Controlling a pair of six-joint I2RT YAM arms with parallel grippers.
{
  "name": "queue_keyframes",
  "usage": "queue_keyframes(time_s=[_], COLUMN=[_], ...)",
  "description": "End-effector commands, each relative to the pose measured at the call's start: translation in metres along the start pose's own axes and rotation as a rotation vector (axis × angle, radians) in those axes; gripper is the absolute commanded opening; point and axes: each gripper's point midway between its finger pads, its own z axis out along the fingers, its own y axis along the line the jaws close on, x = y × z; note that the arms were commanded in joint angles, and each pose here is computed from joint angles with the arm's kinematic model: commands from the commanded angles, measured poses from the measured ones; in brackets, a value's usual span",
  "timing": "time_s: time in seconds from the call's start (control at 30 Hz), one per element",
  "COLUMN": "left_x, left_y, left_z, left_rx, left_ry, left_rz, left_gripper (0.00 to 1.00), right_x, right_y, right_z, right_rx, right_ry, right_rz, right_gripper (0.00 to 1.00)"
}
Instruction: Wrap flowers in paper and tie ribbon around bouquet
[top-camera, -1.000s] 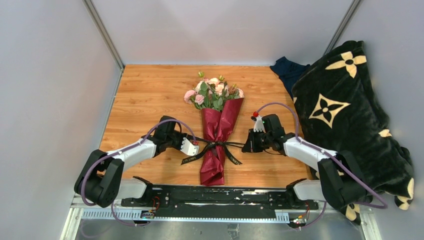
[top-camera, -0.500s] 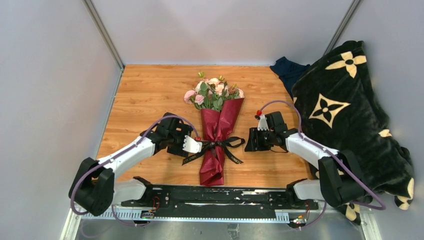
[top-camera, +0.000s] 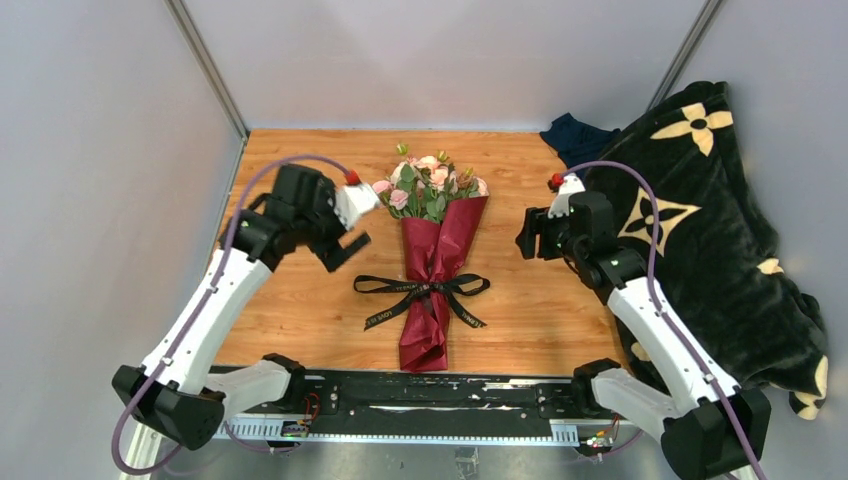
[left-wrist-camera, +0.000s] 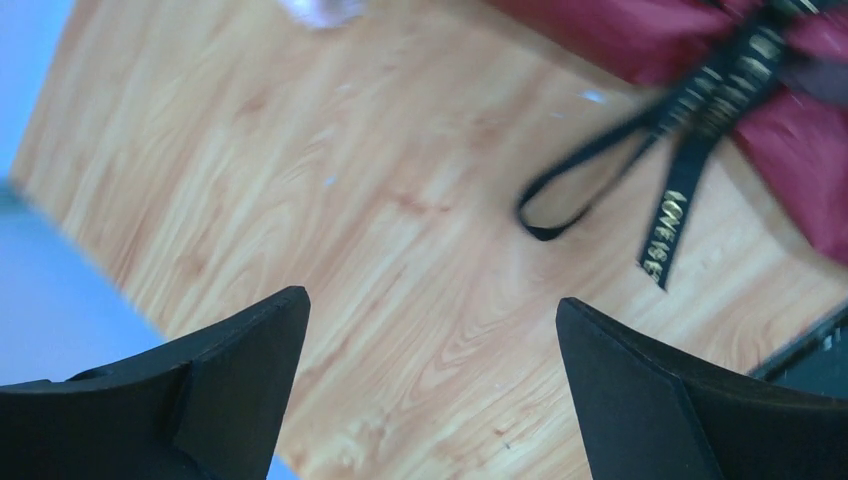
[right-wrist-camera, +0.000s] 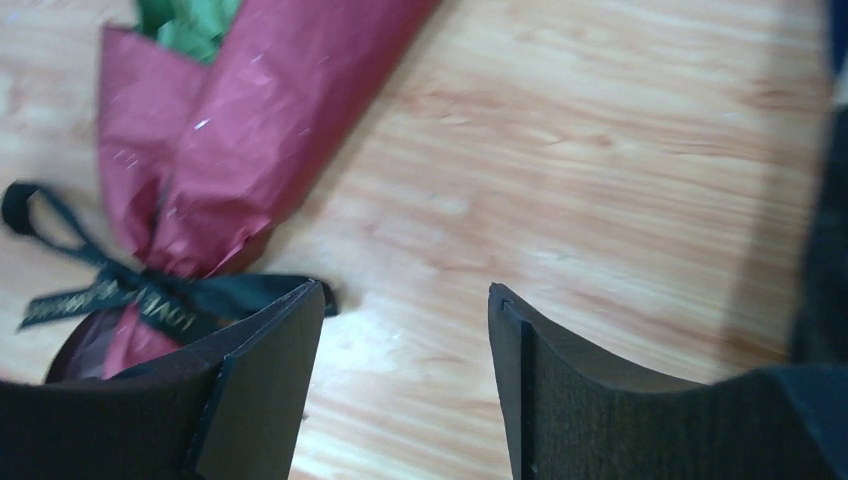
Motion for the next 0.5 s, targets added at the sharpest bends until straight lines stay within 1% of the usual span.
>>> queue_keyframes(time_s=[0.0, 0.07, 0.13, 0.23, 0.33, 0.47], left_x=[0.025, 0.032, 0.044, 0.062, 0.076, 0.081], left_y=[0.025, 0.037, 0.045, 0.051, 0.059, 0.062], left_z=[-0.038, -0.039, -0.031, -0.012, 0.008, 0.027], left_rx=[-0.161, -0.241, -0.294, -0.338, -0.407, -0.431], left_ry=[0.123, 0.091, 0.055, -0.001, -0.047, -0.107], left_rz=[-0.371, -0.393, -0.450, -0.520, -0.541, -0.553], left_gripper=[1.00, 1.00, 1.00, 1.00, 1.00, 1.00], right_x=[-0.024, -0.027, -0.025, -0.017, -0.009, 0.004], right_y=[-0.057, -0.068, -0.072, -0.089, -0.098, -0.111], right_z=[-0.013, -0.015, -0.014, -0.018, -0.019, -0.017], right_rx=[0.299, 0.355, 0.367, 0.463, 0.510, 0.574], right_ry=[-0.137, -0.194, -0.245, -0.317, -0.359, -0.379], right_rz=[-0.034, -0.036, -0.043, 0.033, 0.075, 0.112], right_gripper=[0.68, 0.70, 0.70, 0.72, 0.74, 0.75])
